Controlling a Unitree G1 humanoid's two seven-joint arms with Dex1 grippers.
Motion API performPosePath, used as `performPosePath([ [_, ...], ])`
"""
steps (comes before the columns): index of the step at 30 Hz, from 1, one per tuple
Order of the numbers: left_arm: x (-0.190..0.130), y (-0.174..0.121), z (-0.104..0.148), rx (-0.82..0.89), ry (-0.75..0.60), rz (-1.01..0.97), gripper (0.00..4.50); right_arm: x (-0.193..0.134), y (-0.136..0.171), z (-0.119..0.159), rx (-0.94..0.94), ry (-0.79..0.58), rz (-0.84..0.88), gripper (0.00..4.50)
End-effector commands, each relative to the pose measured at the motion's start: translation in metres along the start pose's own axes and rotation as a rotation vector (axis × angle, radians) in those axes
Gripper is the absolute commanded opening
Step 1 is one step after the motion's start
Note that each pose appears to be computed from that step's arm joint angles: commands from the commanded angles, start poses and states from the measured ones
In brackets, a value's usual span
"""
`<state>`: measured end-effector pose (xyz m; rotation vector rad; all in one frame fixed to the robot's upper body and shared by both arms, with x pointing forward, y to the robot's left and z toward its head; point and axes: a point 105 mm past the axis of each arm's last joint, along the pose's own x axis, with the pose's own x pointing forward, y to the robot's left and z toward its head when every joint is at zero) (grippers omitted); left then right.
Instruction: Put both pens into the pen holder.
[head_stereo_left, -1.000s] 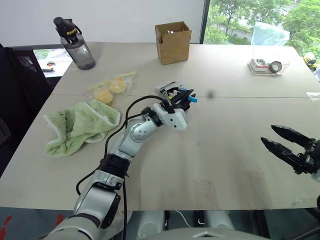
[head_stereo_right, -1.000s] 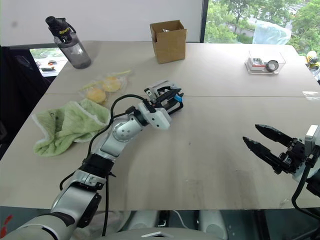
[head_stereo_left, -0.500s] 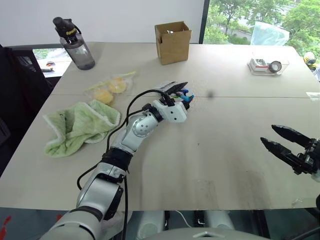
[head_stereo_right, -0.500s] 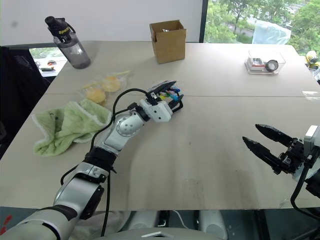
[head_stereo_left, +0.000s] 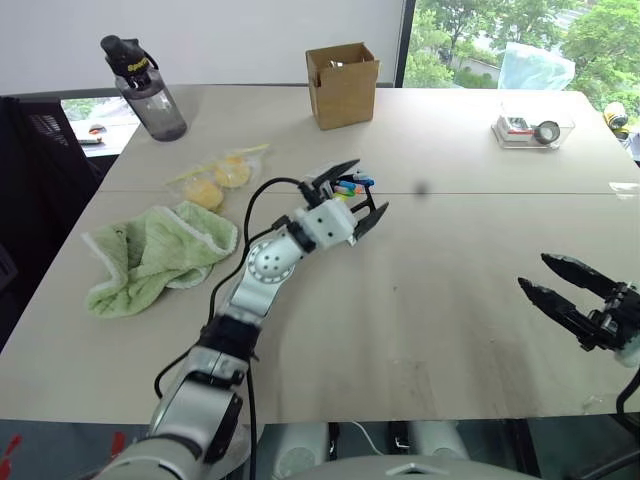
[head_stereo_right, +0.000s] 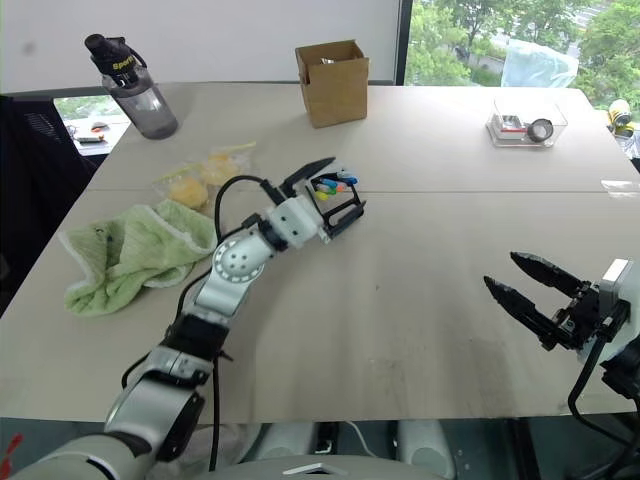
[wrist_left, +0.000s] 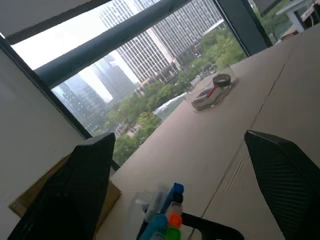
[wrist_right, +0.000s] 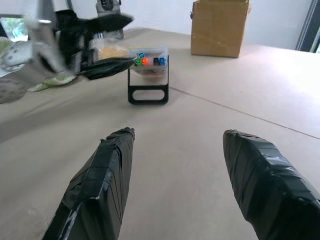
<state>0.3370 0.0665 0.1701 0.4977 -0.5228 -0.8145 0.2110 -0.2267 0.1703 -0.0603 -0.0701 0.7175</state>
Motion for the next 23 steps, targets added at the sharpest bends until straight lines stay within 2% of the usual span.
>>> performPosePath([
  [1,-0.025,0.006,0.020,-0.230,-0.019,0.007,4.38,-0.001,-0.001,-0.014,-0.066,0.054,0.025,3.03],
  [4,-0.048,-0.004,0.023,-0.401,0.032,-0.026,4.38,-0.003,-0.002,-0.030,-0.056,0.080,0.034,3.03],
  [7,-0.076,-0.027,0.014,-0.519,0.173,-0.107,4.38,-0.004,-0.005,-0.042,-0.042,0.076,0.015,3.03],
  [10,-0.108,-0.051,0.001,-0.568,0.318,-0.166,4.38,-0.007,-0.011,-0.055,-0.032,0.080,-0.020,3.03],
  [12,-0.123,-0.057,-0.011,-0.571,0.393,-0.143,4.38,-0.011,-0.013,-0.063,-0.028,0.096,-0.027,3.03],
  [17,-0.135,-0.061,-0.023,-0.568,0.471,-0.102,4.38,-0.016,-0.016,-0.069,-0.028,0.102,-0.037,3.03],
  [23,-0.135,-0.062,-0.026,-0.549,0.474,-0.108,4.38,-0.019,-0.016,-0.071,-0.023,0.100,-0.050,3.03],
])
